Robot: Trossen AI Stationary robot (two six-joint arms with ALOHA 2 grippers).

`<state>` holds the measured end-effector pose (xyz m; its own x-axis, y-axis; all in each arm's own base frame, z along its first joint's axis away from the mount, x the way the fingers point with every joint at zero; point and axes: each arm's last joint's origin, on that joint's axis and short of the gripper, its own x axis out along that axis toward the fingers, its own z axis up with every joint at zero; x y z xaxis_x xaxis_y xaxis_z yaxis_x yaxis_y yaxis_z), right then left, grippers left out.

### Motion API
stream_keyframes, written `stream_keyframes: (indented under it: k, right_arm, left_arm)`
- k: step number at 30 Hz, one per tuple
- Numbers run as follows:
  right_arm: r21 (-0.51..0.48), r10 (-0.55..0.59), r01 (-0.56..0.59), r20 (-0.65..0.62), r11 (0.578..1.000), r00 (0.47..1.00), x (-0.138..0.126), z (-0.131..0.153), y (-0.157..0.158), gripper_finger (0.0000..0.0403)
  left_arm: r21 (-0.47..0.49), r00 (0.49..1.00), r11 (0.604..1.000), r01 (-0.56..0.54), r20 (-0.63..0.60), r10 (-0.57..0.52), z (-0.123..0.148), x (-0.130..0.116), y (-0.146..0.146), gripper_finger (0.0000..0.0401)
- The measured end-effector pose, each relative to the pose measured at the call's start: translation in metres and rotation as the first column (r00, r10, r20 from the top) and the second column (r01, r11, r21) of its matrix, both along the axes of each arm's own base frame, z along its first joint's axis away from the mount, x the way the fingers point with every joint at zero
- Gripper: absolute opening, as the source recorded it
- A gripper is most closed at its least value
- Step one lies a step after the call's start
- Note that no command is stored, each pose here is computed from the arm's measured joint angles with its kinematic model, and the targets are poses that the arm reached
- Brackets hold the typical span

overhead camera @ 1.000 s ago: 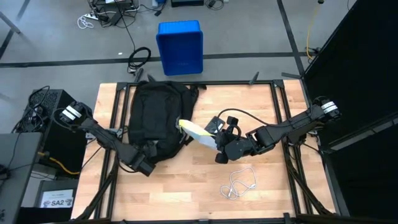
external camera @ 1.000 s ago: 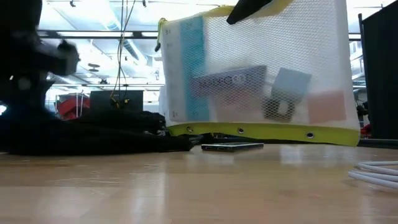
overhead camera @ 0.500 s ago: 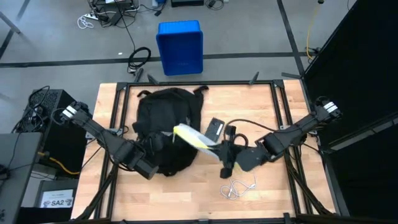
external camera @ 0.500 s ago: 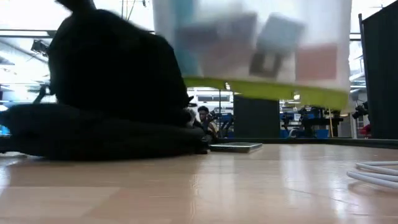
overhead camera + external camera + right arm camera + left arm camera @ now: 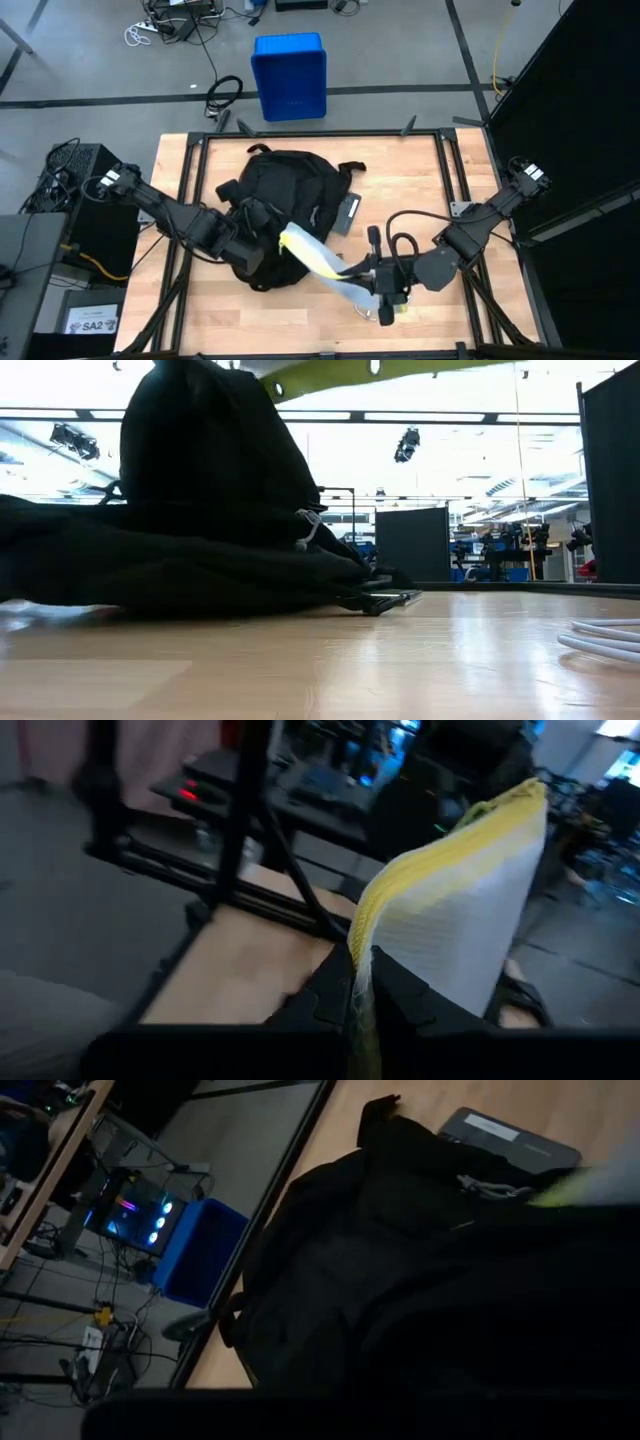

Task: Unpack backpack
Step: Put the zip lock bag into the backpack

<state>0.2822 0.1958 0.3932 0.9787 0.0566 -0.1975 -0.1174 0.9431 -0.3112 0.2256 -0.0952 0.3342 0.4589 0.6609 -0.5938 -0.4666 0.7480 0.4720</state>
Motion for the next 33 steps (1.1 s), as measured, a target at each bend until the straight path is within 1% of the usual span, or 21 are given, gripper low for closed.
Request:
stream_keyframes:
  k: [6,11,19,22,26,29,33]
  right_arm:
    - [0.048,0.074,-0.073,-0.013,0.996,0.997,0.010,0.000,-0.010,0.0000]
    - [0.060,0.116,-0.114,-0.033,0.992,0.993,0.018,-0.006,-0.013,0.0000]
    - [0.049,0.164,-0.164,-0.005,0.985,0.986,0.012,-0.002,-0.004,0.0000]
    - [0.042,0.181,-0.182,0.010,0.982,0.983,0.009,0.000,0.000,0.0000]
    - [0.035,0.202,-0.203,0.022,0.979,0.979,0.007,0.001,0.003,0.0000]
    - [0.038,0.212,-0.213,0.022,0.976,0.977,0.007,0.001,0.003,0.0000]
    - [0.056,0.178,-0.178,0.004,0.982,0.984,0.019,-0.005,-0.004,0.0000]
  left_arm:
    - [0.004,1.000,1.000,-0.010,0.002,0.010,0.001,0.007,0.008,0.0000]
    - [0.008,1.000,1.000,-0.026,-0.007,0.026,0.001,0.011,0.015,0.0000]
    - [-0.011,0.999,0.999,-0.031,-0.014,0.031,0.000,0.013,0.019,0.0000]
    - [-0.030,1.000,1.000,-0.009,-0.001,0.009,0.001,0.017,0.018,0.0000]
    - [-0.056,0.999,0.998,0.030,0.013,-0.030,0.002,0.021,0.015,0.0000]
    - [-0.065,0.999,0.997,0.033,0.023,-0.032,0.002,0.024,0.017,0.0000]
    - [-0.071,0.998,0.996,0.047,0.034,-0.044,0.003,0.028,0.019,0.0000]
